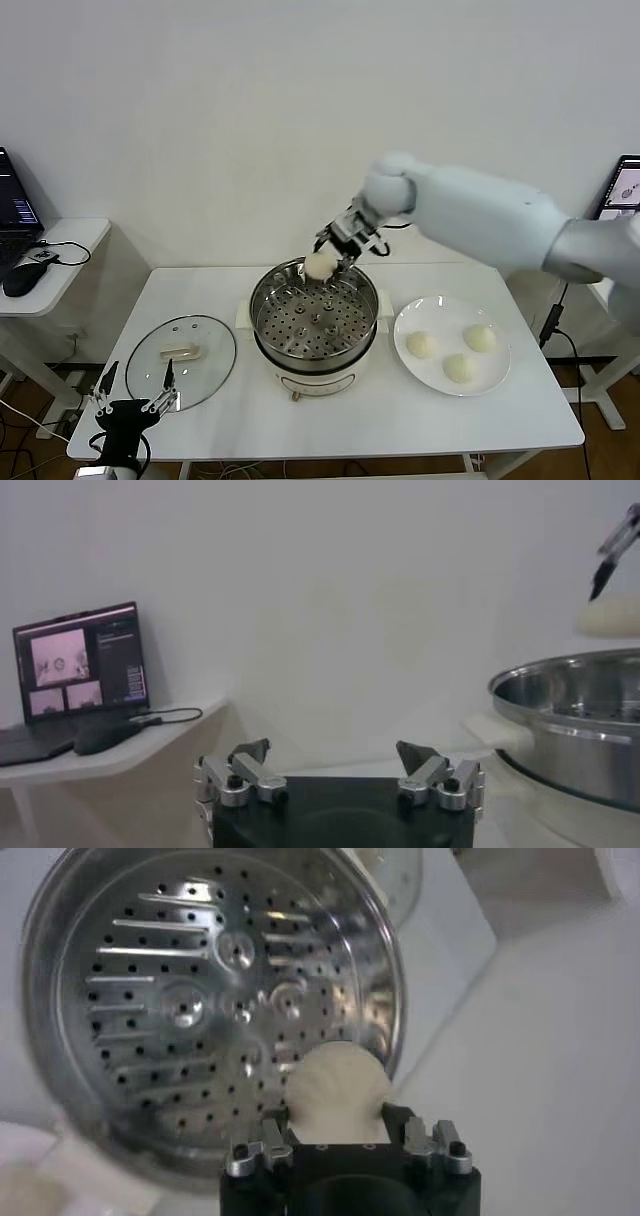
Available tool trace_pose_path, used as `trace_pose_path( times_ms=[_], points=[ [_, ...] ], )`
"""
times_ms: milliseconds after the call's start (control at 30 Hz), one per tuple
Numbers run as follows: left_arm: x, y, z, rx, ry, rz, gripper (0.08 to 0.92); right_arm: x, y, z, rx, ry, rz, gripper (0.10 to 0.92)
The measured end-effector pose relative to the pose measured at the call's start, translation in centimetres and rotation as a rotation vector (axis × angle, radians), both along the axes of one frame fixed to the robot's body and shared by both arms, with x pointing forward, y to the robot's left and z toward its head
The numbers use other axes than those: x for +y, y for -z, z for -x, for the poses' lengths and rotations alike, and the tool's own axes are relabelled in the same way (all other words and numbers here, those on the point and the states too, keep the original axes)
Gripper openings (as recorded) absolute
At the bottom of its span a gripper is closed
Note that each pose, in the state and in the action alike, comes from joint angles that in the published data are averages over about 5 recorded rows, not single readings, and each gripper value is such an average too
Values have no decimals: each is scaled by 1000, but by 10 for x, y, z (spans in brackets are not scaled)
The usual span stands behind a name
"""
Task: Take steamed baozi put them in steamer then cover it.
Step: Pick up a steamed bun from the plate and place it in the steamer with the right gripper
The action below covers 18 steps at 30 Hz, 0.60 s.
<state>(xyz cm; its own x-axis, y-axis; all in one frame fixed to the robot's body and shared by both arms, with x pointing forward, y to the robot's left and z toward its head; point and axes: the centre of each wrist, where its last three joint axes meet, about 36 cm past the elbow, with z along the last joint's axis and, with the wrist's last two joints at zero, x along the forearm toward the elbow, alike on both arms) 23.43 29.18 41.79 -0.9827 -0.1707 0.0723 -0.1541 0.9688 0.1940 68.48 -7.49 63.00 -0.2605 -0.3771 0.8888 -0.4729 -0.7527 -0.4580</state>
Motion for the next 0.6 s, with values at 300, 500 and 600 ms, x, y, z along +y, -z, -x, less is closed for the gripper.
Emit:
trace_pose_path(
  times_ms=[300,500,600],
  points=[
    [0,1,-1,-1,-2,3,823,12,30,-10,-73,-130,71,605],
    [-1,0,-1,-5,0,6,823,12,45,-15,-96,-180,101,611],
    [-2,-1,-1,-7,0,7,823,13,51,-16,-103,-201,107,625]
  ],
)
